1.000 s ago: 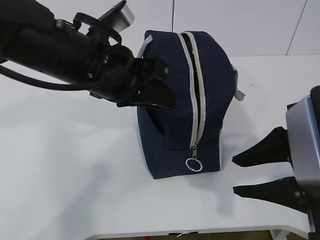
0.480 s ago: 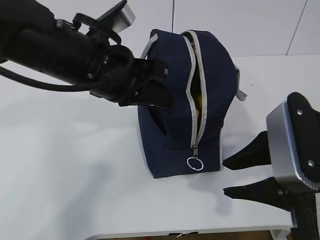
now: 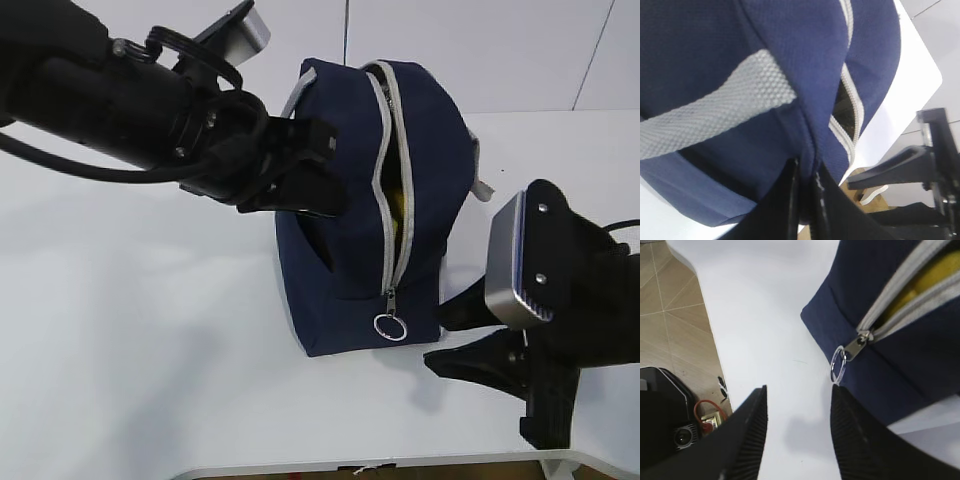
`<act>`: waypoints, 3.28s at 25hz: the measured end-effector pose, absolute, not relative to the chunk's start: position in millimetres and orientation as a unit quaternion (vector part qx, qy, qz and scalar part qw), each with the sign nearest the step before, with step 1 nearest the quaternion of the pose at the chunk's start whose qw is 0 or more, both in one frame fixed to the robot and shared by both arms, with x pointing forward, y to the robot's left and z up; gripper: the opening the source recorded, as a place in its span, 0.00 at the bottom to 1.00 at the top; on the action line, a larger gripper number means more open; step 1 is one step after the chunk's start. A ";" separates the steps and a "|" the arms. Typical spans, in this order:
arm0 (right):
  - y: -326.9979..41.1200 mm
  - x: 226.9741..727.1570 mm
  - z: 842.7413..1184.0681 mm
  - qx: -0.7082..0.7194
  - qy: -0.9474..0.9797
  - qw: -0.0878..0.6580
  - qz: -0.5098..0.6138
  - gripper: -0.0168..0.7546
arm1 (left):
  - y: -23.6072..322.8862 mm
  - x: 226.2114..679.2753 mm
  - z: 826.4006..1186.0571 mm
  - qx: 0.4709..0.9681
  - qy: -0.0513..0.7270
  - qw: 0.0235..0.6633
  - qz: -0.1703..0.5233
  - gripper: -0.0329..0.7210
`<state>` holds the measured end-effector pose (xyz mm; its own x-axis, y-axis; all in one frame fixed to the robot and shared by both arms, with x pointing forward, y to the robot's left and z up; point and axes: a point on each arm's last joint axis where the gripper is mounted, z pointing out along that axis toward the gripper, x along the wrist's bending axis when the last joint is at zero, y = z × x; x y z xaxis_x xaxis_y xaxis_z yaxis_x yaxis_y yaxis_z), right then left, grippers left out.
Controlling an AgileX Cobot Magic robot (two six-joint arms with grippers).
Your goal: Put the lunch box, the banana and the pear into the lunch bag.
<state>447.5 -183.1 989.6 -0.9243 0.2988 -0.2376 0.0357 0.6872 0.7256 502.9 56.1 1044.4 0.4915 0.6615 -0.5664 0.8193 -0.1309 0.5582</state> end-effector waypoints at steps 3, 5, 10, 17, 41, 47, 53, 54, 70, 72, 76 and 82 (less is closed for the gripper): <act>-182.3 450.6 982.7 0.096 0.906 0.162 0.380 0.49 | 56.1 502.9 1044.4 0.746 0.496 0.434 -0.091 0.03; -181.8 452.3 978.8 0.099 0.907 0.157 0.377 0.49 | 56.1 502.8 1044.5 0.746 0.496 0.434 -0.091 0.03; -167.6 448.9 977.3 0.106 0.902 0.144 0.392 0.49 | 56.1 502.8 1044.5 0.747 0.495 0.435 -0.091 0.03; -155.3 458.1 966.5 0.193 0.891 0.181 0.370 0.49 | 56.0 502.6 1044.4 0.747 0.495 0.434 -0.092 0.03; -149.9 469.7 932.3 0.198 0.902 0.159 0.348 0.49 | 55.9 501.9 1044.2 0.749 0.493 0.432 -0.095 0.03; -148.0 473.5 936.4 0.195 0.900 0.166 0.353 0.49 | 55.8 501.4 1044.1 0.749 0.493 0.431 -0.098 0.03; -146.5 475.7 939.1 0.192 0.898 0.169 0.358 0.49 | 55.7 501.2 1044.1 0.750 0.493 0.431 -0.098 0.03; -146.2 476.1 939.6 0.192 0.898 0.170 0.358 0.49 | 55.7 501.2 1044.1 0.750 0.493 0.431 -0.098 0.03; -135.5 487.6 934.1 0.184 0.897 0.151 0.374 0.40 | 55.6 500.6 1044.0 0.751 0.492 0.429 -0.101 0.03; -135.4 487.6 934.2 0.184 0.896 0.151 0.374 0.34 | 55.6 500.6 1044.0 0.751 0.492 0.429 -0.101 0.03; -135.4 487.6 934.2 0.184 0.896 0.151 0.374 0.31 | 55.6 500.6 1043.9 0.751 0.492 0.429 -0.101 0.03; -135.4 487.6 934.2 0.184 0.896 0.151 0.374 0.30 | 55.6 500.4 1043.9 0.751 0.491 0.429 -0.102 0.03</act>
